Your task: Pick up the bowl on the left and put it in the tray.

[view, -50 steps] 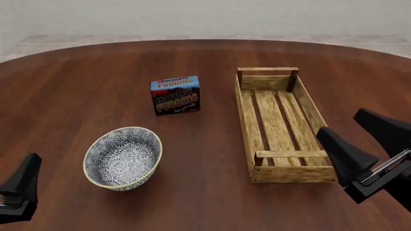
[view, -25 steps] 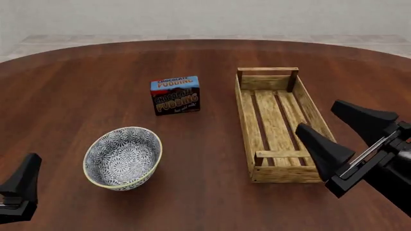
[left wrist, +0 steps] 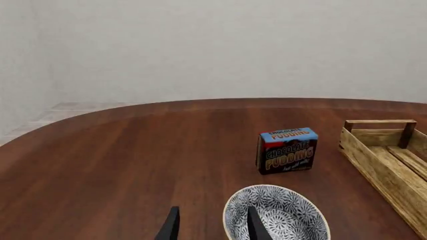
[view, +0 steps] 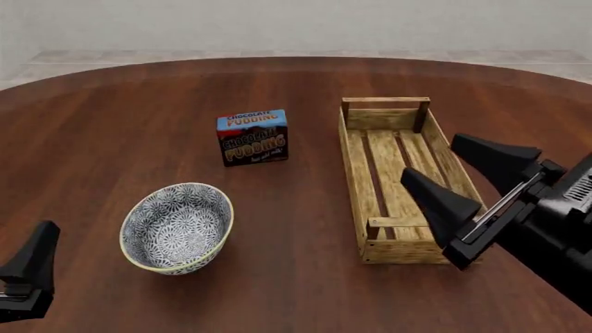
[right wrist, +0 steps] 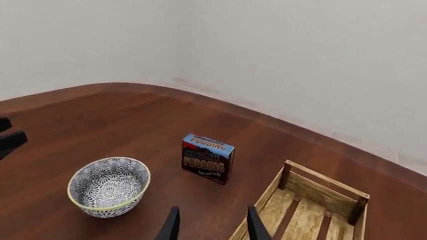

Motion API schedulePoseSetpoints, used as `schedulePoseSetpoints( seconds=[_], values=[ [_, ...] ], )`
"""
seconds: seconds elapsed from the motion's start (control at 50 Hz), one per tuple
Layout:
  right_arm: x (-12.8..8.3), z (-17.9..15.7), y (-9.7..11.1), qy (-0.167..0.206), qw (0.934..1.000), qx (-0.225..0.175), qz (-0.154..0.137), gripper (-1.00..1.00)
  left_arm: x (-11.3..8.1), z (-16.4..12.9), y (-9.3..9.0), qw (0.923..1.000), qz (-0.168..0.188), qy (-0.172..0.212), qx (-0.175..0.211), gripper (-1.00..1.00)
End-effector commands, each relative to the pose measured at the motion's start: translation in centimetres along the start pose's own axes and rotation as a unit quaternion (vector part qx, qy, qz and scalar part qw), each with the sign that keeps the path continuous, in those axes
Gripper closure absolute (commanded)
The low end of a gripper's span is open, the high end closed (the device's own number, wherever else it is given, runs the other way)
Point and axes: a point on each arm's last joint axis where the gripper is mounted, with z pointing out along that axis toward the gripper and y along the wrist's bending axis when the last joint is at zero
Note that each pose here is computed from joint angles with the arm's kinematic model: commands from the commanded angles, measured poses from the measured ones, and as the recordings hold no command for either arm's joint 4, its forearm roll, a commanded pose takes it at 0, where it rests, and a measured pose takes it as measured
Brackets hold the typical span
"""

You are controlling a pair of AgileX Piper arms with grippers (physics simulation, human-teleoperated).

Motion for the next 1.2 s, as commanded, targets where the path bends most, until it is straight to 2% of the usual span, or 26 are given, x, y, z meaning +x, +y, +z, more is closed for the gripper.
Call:
schedulePoseSetpoints(
  seconds=[0.02,0.14,0.34,0.96,1.2],
  values=[
    [-0.2,1.1,0.4,0.002,0.9999,-0.012,0.005,-1.0,0.0,0.0,0.0,1.0,0.0,0.0,0.0,-1.0],
    [-0.3,1.7,0.6,0.002,0.9998,-0.019,0.004,-1.0,0.0,0.0,0.0,1.0,0.0,0.0,0.0,-1.0],
    [0.2,2.8,1.1,0.012,0.9993,-0.031,0.018,-1.0,0.0,0.0,0.0,1.0,0.0,0.0,0.0,-1.0],
    [-0.4,4.6,1.9,0.016,0.9984,-0.052,0.013,-1.0,0.0,0.0,0.0,1.0,0.0,0.0,0.0,-1.0],
    [0.5,5.6,2.4,0.025,0.9977,-0.061,0.012,-1.0,0.0,0.0,0.0,1.0,0.0,0.0,0.0,-1.0]
  ],
)
